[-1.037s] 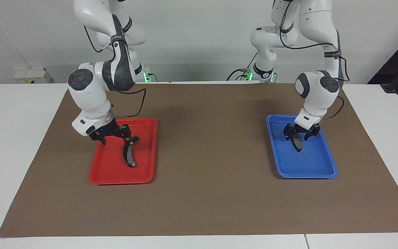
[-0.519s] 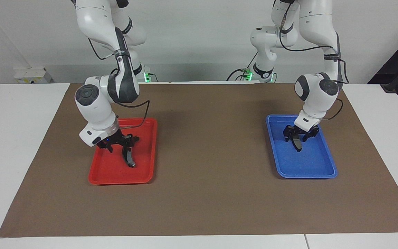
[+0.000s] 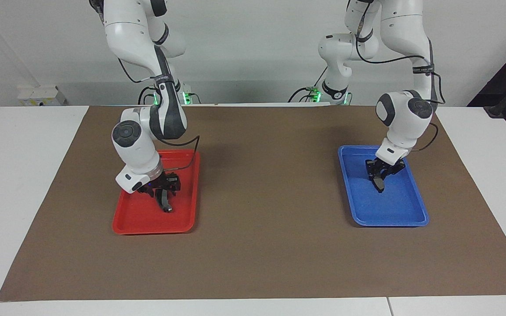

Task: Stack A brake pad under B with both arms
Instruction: 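Grasp the grey pad with the left gripper while the right gripper grasps the curved pad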

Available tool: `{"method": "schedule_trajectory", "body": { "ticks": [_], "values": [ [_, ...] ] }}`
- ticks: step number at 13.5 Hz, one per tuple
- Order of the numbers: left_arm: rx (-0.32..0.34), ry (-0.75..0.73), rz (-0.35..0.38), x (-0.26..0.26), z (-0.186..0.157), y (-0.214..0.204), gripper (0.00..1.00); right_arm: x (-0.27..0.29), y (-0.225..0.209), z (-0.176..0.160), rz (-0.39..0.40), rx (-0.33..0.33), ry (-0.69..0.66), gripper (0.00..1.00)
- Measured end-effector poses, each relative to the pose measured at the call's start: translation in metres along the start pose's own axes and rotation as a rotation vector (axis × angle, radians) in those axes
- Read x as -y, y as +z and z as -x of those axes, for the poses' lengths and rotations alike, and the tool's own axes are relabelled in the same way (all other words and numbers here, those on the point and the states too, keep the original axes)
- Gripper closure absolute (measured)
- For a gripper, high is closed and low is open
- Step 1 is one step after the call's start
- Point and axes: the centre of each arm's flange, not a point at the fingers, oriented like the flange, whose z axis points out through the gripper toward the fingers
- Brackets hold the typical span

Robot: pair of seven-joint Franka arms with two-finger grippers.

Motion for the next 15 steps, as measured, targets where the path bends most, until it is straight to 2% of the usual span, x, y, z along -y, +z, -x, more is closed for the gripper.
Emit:
{"method": "schedule_trajectory", "body": {
  "ticks": [3, 7, 10, 11, 14, 15],
  "values": [
    [0.019, -0.006, 0.002, 0.006, -0.021, -0.025, 0.59, 0.000, 0.002, 0.001, 0.001, 0.005, 0.000, 0.21],
    [0.043, -0.004, 0.015, -0.008, -0.072, -0.113, 0.59, -0.005, 0.007, 0.004, 0.003, 0.016, 0.001, 0.24],
    [0.062, -0.074, 0.036, -0.093, -0.093, -0.176, 0.59, -0.006, 0.009, 0.005, 0.004, 0.020, 0.000, 0.29],
    [0.058, -0.114, 0.047, -0.136, -0.095, -0.190, 0.59, -0.006, 0.009, 0.005, 0.004, 0.021, -0.001, 0.38],
    [0.051, -0.172, 0.041, -0.245, -0.079, -0.197, 0.59, -0.008, 0.009, 0.005, 0.005, 0.024, 0.000, 0.50],
    [0.051, -0.188, 0.027, -0.275, -0.071, -0.194, 0.59, -0.008, 0.009, 0.005, 0.005, 0.024, 0.000, 0.51]
  ]
}}
